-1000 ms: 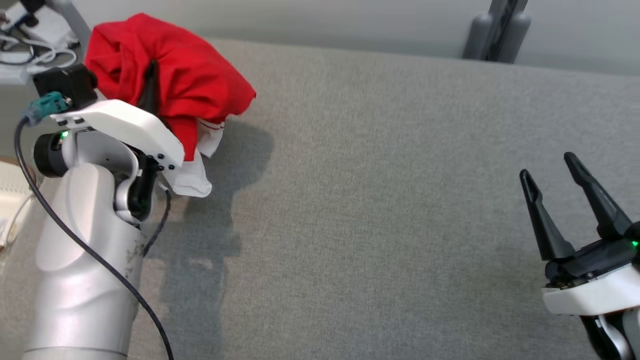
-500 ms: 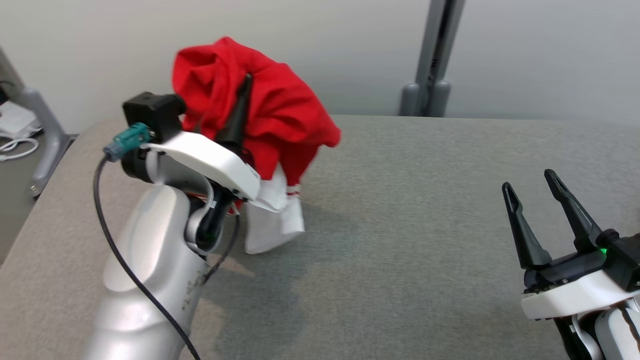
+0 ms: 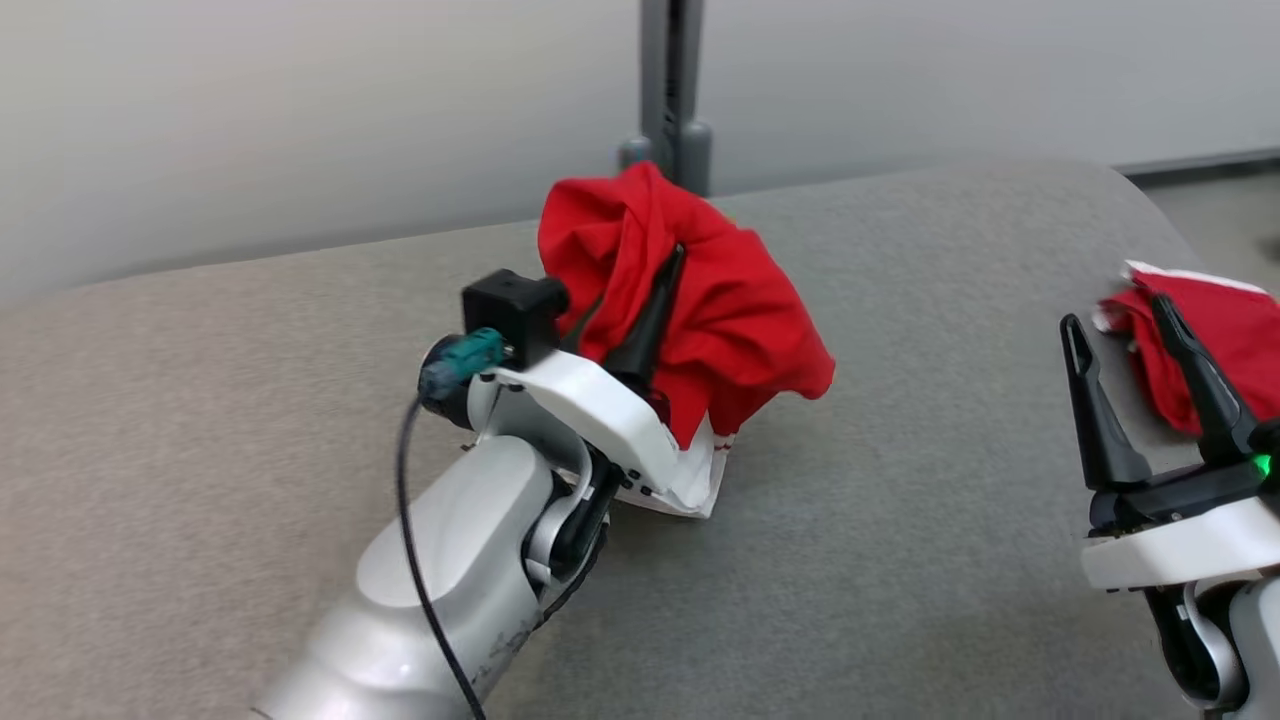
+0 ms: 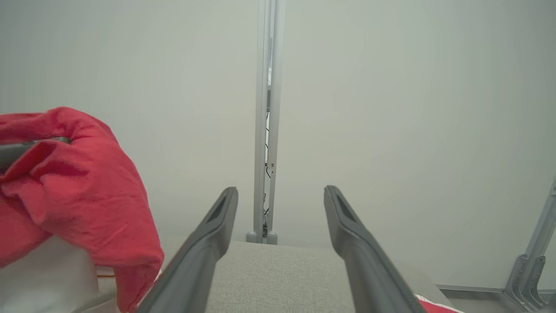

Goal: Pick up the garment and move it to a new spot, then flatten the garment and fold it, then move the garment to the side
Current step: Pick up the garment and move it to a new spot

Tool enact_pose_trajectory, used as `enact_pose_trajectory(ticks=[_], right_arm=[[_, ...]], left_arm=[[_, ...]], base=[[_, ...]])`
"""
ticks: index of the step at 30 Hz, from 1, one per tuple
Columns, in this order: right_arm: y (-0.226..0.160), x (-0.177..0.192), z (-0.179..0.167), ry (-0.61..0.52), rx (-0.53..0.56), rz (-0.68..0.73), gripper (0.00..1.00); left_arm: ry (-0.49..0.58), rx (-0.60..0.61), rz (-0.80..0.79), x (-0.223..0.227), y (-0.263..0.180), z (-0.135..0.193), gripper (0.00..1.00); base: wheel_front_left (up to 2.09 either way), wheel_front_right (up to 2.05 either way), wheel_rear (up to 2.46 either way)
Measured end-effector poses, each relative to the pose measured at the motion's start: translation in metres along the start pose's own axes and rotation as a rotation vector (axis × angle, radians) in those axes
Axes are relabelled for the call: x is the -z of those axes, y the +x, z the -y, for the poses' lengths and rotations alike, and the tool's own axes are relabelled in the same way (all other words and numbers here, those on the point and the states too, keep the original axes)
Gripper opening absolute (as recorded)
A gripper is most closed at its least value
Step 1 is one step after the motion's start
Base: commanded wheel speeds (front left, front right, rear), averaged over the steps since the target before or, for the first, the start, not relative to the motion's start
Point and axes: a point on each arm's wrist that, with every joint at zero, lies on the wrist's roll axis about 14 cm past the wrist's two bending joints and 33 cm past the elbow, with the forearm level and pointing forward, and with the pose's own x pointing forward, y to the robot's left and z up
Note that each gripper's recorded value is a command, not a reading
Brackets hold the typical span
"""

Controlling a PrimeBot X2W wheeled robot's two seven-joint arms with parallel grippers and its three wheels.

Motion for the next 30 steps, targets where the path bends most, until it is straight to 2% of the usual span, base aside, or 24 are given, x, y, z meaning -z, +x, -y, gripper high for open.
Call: enact_pose_trajectory(ticks=[7,8,9,15,20,30], right_arm=[[-0.015,0.004,0.039,-0.014,0.116,-0.029,1.00],[-0.017,0.005,0.044,-0.013,0.131,-0.037,1.00],[-0.020,0.006,0.048,-0.016,0.144,-0.042,1.00],[-0.035,0.013,0.062,-0.023,0.194,-0.078,1.00],[-0.040,0.016,0.056,-0.020,0.173,-0.090,1.00],[-0.030,0.016,0.011,0.028,0.059,-0.066,1.00]], left_arm=[[0.045,0.009,-0.236,0.089,0.009,0.005,0.01],[0.040,0.006,-0.270,0.101,0.008,0.005,0.77],[0.034,0.007,-0.300,0.111,0.007,0.006,1.00],[0.006,0.024,-0.371,0.137,0.005,0.016,1.00],[0.001,-0.024,-0.325,0.121,0.003,0.009,1.00],[0.107,-0.183,-0.139,0.069,-0.037,-0.038,1.00]], base=[[0.00,0.00,0.00],[0.00,0.00,0.00],[0.00,0.00,0.00],[0.00,0.00,0.00],[0.00,0.00,0.00],[0.00,0.00,0.00]])
